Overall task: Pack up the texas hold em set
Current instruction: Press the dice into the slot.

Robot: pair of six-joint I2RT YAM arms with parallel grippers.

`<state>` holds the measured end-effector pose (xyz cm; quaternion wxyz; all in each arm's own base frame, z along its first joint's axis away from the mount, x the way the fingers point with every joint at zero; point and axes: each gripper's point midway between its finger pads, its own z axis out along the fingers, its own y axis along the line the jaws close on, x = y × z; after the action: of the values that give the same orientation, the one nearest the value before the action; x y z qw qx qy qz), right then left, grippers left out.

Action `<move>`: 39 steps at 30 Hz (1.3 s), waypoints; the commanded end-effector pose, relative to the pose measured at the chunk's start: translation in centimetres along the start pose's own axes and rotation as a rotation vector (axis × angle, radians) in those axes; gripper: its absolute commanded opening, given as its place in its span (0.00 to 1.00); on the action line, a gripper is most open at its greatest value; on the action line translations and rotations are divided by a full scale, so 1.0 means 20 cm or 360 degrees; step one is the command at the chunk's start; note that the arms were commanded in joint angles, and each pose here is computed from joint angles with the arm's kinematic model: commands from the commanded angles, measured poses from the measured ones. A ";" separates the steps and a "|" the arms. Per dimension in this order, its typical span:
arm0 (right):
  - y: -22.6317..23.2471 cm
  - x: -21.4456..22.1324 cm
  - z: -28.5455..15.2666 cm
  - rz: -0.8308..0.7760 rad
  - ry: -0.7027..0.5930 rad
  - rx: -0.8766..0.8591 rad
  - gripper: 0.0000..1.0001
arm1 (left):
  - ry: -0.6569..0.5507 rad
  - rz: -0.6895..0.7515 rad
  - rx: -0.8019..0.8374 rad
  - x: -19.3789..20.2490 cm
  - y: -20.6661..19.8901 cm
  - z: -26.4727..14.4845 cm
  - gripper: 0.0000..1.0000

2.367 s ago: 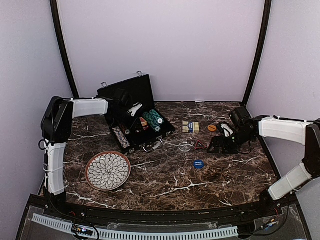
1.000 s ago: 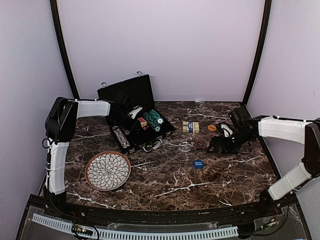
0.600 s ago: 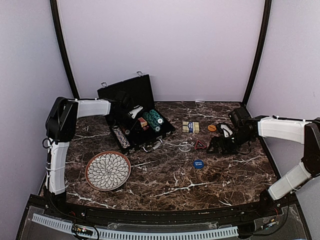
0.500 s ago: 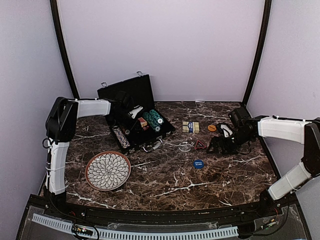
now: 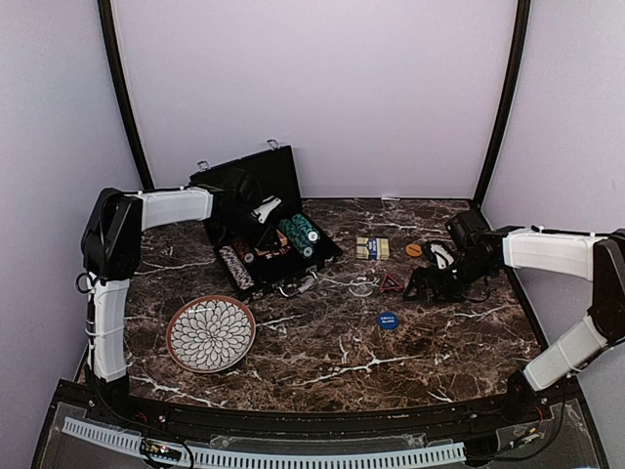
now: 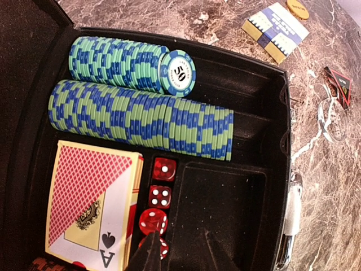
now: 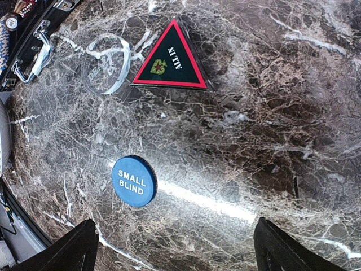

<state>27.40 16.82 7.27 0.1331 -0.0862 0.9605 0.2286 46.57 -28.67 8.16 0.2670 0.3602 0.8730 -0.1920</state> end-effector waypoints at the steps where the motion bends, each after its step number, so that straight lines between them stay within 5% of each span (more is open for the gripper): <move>1: 0.01 -0.04 0.00 -0.0021 -0.0032 -0.0023 0.98 | -0.0066 0.0020 0.0018 -0.06 -0.05 -0.11 0.26; 16: 0.01 -0.03 0.00 -0.0017 -0.0028 -0.0025 0.98 | 0.0074 -0.0063 -0.0015 0.12 -0.01 0.02 0.24; 39: 0.01 -0.03 0.00 -0.0018 -0.0028 -0.0028 0.98 | 0.0089 -0.0136 -0.0093 0.09 0.10 0.02 0.23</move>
<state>27.38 16.83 7.22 0.1321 -0.0863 0.9606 0.2288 46.50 -26.66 5.08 0.2387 0.3273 0.9000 -0.1609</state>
